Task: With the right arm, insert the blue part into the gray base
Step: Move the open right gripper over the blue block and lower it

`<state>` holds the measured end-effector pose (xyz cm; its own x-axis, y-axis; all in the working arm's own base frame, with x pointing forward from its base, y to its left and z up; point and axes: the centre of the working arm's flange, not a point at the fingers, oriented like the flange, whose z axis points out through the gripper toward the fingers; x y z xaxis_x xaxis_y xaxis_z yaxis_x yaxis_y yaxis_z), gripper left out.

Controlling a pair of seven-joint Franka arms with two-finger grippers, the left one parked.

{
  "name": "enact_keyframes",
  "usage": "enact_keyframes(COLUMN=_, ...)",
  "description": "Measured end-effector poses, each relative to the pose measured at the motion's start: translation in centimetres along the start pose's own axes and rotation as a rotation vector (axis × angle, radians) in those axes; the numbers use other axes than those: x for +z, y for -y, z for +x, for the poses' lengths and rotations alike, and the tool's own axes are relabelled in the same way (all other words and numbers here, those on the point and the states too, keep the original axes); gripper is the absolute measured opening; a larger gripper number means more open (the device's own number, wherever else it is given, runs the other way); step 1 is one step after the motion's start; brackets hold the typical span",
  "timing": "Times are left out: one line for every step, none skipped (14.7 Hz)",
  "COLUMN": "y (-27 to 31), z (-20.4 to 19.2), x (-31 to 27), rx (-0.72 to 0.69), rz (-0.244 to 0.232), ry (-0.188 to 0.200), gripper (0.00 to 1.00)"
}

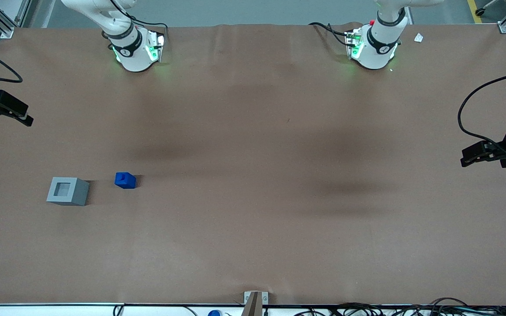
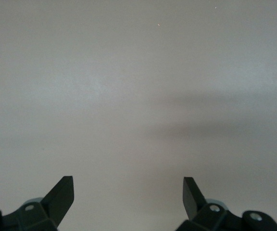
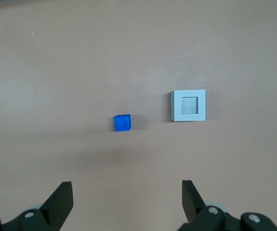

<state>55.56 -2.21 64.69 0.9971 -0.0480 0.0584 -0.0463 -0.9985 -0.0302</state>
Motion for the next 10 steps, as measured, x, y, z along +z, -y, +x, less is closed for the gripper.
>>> enact_keyframes(y=0.0, z=0.0, x=0.0, rx=0.0, rz=0.0, ry=0.002, gripper=1.0)
enact_keyframes(y=0.1, z=0.0, x=0.1, rx=-0.002, rz=0.0, ry=0.005, gripper=1.0)
enact_keyframes(y=0.1, z=0.0, x=0.1, rx=-0.004, rz=0.0, ry=0.007, gripper=1.0)
enact_keyframes(y=0.2, z=0.0, x=0.1, rx=-0.005, rz=0.0, ry=0.007, gripper=1.0)
enact_keyframes(y=0.2, z=0.0, x=0.2, rx=-0.005, rz=0.0, ry=0.008, gripper=1.0)
enact_keyframes(y=0.2, z=0.1, x=0.3, rx=-0.005, rz=0.0, ry=0.011, gripper=1.0)
enact_keyframes(y=0.2, z=0.3, x=0.8, rx=-0.005, rz=0.0, ry=0.018, gripper=1.0)
enact_keyframes(y=0.4, z=0.6, x=1.4, rx=-0.007, rz=-0.001, ry=0.027, gripper=1.0)
enact_keyframes(y=0.6, z=1.2, x=2.3, rx=-0.01, rz=-0.001, ry=0.031, gripper=1.0)
enact_keyframes(y=0.8, z=2.0, x=3.4, rx=-0.013, rz=0.001, ry=0.027, gripper=1.0)
